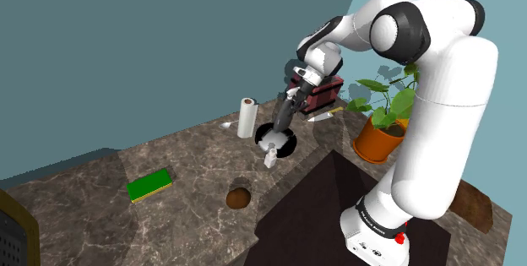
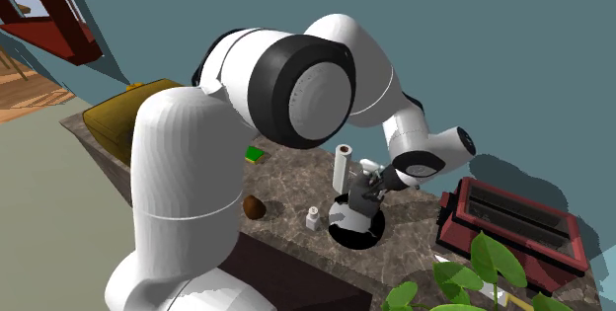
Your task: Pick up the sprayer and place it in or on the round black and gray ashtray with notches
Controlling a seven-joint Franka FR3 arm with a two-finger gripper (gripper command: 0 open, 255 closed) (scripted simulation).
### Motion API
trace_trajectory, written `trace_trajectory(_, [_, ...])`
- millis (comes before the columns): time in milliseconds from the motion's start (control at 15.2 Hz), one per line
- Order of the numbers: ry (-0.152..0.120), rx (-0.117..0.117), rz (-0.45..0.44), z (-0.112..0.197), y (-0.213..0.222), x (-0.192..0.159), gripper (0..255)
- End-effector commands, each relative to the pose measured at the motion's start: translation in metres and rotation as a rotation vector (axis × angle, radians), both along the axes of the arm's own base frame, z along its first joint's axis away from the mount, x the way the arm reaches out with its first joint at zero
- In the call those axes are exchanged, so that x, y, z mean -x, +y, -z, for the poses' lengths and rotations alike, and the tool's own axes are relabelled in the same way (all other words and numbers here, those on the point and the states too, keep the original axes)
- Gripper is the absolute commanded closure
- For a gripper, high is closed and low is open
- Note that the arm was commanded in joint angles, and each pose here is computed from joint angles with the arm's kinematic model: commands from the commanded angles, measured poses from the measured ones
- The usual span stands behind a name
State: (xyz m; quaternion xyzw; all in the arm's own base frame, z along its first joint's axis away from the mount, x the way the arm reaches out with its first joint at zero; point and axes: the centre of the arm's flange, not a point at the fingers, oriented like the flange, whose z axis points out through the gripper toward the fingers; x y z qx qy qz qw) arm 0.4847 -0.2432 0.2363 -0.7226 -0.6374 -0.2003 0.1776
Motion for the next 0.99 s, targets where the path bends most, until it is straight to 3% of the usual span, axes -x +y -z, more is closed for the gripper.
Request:
trace_trajectory(0, [0.000,0.000,0.000,0.011,-0.001,0.000,255])
trace_trajectory(198, [0.000,0.000,0.000,0.026,-0.001,0.000,255])
trace_trajectory(726, [0.000,0.000,0.000,0.026,-0.001,0.000,255])
trace_trajectory(792, [0.000,0.000,0.000,0.026,-0.001,0.000,0])
trace_trajectory(924, [0.000,0.000,0.000,0.026,-0.001,0.000,0])
